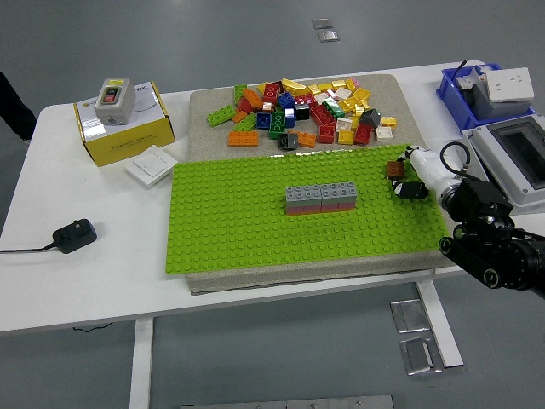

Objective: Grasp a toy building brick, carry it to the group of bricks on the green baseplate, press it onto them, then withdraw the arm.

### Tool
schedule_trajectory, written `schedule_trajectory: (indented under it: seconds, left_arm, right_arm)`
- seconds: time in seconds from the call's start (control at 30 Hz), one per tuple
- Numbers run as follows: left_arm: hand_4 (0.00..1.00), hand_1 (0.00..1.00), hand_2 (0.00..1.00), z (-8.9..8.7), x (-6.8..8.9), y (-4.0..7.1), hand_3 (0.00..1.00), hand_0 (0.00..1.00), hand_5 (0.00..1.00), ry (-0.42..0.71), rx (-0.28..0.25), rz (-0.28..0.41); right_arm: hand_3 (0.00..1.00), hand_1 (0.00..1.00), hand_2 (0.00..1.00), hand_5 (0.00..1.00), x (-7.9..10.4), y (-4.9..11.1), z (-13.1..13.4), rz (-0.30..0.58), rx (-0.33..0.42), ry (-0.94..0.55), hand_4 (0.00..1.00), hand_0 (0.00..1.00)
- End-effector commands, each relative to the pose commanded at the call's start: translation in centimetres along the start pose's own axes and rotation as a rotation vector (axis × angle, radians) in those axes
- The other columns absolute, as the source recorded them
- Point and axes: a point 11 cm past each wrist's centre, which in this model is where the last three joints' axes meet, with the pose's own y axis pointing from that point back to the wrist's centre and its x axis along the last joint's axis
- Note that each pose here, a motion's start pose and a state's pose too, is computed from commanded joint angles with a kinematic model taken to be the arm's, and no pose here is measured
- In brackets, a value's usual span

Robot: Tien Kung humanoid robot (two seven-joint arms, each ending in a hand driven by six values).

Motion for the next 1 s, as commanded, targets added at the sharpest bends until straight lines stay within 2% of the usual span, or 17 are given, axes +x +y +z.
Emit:
schedule_trajectory:
  seconds: [0.43,0.7,0.8,1.0]
  left_arm:
    - [0.190,0.660,0.570,-0.2,0.0,0.0,0.602,0.662,0.660,0.001,0.002,0.001]
    - [0.191,0.660,0.571,-0.7,0.0,0.0,0.602,0.662,0.664,0.010,0.011,0.002]
    - [0.191,0.660,0.571,-0.9,-0.1,0.0,0.602,0.662,0.664,0.012,0.014,0.001]
    - [0.192,0.660,0.572,-0.9,-0.2,0.0,0.603,0.662,0.668,0.012,0.012,-0.002]
  right_arm:
    - [0.576,0.914,0.946,0.342,0.8,0.0,0.3,0.032,0.006,-0.021,0.514,0.859]
    - [0.552,0.920,0.950,0.345,2.7,1.2,-1.0,0.069,0.062,-0.022,0.509,0.860]
    - [0.552,0.920,0.950,0.345,2.8,1.9,-3.0,0.067,0.111,-0.042,0.509,0.860]
    - [0.535,0.918,0.948,0.342,1.7,4.3,-10.4,0.070,0.295,-0.049,0.507,0.869]
